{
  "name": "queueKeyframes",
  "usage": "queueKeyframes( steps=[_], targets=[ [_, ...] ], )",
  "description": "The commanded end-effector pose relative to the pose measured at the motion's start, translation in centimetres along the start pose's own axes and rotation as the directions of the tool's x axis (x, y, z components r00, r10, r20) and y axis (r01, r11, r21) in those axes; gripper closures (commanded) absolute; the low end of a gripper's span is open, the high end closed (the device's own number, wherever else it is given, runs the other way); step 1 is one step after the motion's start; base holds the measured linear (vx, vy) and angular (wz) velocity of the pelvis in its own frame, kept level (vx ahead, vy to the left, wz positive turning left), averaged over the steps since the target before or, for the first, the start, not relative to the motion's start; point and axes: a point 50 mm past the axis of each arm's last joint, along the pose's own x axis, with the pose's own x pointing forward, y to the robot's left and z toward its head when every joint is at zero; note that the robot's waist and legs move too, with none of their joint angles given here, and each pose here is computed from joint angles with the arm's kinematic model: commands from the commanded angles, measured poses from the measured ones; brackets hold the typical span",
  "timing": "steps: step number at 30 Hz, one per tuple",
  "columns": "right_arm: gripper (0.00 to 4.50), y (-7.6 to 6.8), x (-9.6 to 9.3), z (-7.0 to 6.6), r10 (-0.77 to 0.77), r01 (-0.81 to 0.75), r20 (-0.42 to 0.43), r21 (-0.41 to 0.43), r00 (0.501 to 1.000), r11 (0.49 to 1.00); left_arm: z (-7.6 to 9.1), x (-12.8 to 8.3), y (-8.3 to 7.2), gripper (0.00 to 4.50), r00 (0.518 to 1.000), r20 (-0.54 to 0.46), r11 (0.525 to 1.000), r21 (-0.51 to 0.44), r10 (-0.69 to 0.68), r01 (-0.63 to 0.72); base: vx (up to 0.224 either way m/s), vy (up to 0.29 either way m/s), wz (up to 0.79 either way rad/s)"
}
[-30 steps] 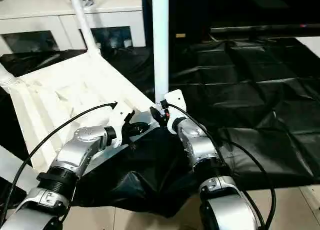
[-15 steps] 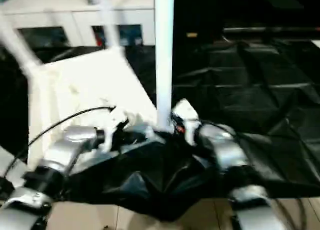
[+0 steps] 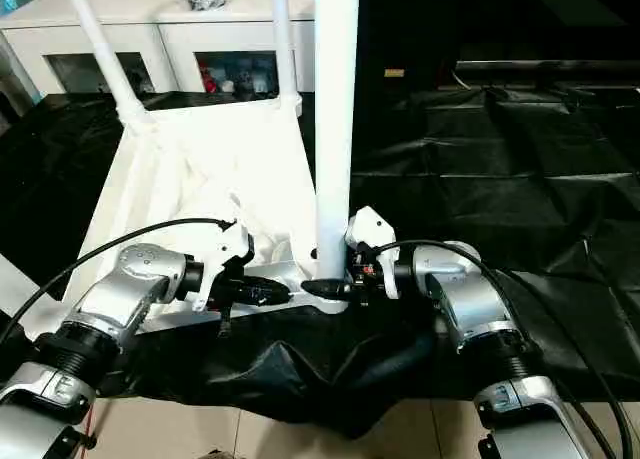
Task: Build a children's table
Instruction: Rotate leg to tighten
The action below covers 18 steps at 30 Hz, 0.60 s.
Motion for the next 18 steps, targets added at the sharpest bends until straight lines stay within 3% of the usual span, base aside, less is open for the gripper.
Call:
queueKeyframes(
  steps=[1, 6, 11, 13, 15, 18],
  targets=[
    [2.06, 2.8, 3.0, -0.7, 0.222, -0.222, -0.001, 0.029, 0.975, 0.975, 1.5, 0.5, 0.5, 4.5, 0.999, 0.028, 0.998, 0.041, 0.044, -0.045, 0.0, 0.0, 0.0],
    [2.42, 2.8, 3.1, -1.1, 0.18, -0.18, 0.003, 0.051, 0.984, 0.982, 1.3, 0.9, 0.5, 4.5, 0.995, 0.04, 0.996, 0.019, 0.091, -0.092, 0.0, 0.0, 0.0],
    [2.51, 1.2, 4.2, -1.4, -0.056, 0.053, 0.023, 0.105, 0.998, 0.993, 1.7, 1.7, 0.9, 4.5, 0.979, 0.073, 0.981, -0.024, 0.192, -0.191, 0.0, 0.0, 0.0],
    [2.53, -0.1, 5.3, -1.7, -0.263, 0.256, 0.018, 0.176, 0.964, 0.95, 2.3, 2.6, 1.1, 4.5, 0.957, 0.103, 0.962, -0.072, 0.271, -0.265, 0.0, 0.0, 0.0],
    [2.54, -0.4, 6.2, -1.8, -0.356, 0.342, 0.015, 0.243, 0.934, 0.908, 2.8, 3.4, 0.9, 4.5, 0.946, 0.119, 0.952, -0.092, 0.302, -0.292, 0.0, 0.0, 0.0],
    [2.55, -0.7, 7.2, -1.9, -0.453, 0.44, -0.014, 0.267, 0.891, 0.857, 3.3, 4.3, 0.7, 4.5, 0.936, 0.131, 0.943, -0.111, 0.327, -0.314, 0.0, 0.0, 0.0]
  ],
)
